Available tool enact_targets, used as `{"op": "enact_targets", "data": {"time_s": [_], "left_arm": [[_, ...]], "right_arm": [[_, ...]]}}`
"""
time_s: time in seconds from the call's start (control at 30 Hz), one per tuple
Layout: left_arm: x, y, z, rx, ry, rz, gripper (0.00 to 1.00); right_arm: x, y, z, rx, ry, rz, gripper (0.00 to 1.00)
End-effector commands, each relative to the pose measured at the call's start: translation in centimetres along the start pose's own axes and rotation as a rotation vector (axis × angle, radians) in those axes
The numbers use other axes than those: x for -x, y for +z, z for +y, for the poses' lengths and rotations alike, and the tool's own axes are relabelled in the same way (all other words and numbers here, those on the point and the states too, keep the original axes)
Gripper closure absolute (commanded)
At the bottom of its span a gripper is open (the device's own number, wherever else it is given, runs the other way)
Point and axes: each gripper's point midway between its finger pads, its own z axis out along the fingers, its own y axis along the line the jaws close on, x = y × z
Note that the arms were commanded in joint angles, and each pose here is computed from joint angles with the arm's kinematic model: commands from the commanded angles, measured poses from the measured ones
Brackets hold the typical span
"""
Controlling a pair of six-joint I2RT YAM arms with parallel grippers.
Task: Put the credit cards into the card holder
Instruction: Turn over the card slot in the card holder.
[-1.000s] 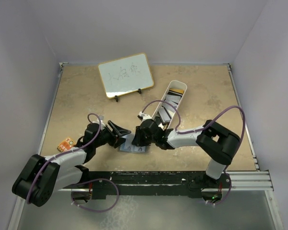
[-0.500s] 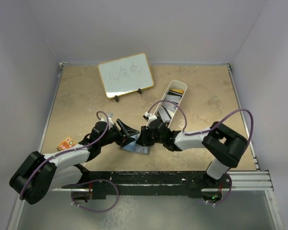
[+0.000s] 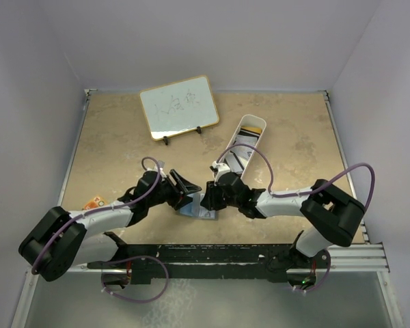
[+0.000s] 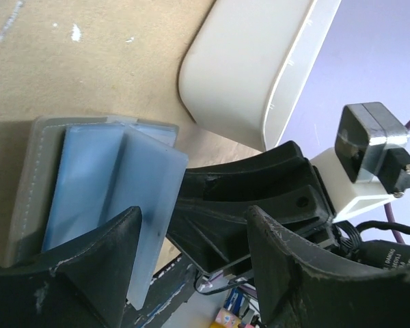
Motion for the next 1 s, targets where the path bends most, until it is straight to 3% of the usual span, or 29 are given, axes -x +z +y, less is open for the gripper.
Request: {"op": "enact_targets", "data": {"time_s": [0.0,0.37,0.63,0.83,0.97], "left_arm": [[0.4,0.1,-3.7,-0.088,0.034,-0.024,0.40],[-1.1,1.0,-4.2,-0.102,0.035,0.016,0.40],[-1.7,2.3,-4.7,-0.088,0.074,0.040,0.40],[-1.2,2.4,-3.8,-0.035,0.133,0.018,0.40],[0.1,1.7,-1.9,0.114,0.235,-0.037,0.40]], "right_arm": [[0.6,-0.3,-0.5,-0.019,-0.012,-0.027,0.69],[3.1,-4.2,-1.7,-0.110,-0.004,-0.148,0.67],[6.0,-7.6,-3.7,-0.231,-0.138,-0.230,0.62],[8.1,-8.9,-3.6,-0.267,-0.185,-0.262,0.59],[9.5,-9.4,-3.9,-0.319,-0.227,-0.256,0.55]]}}
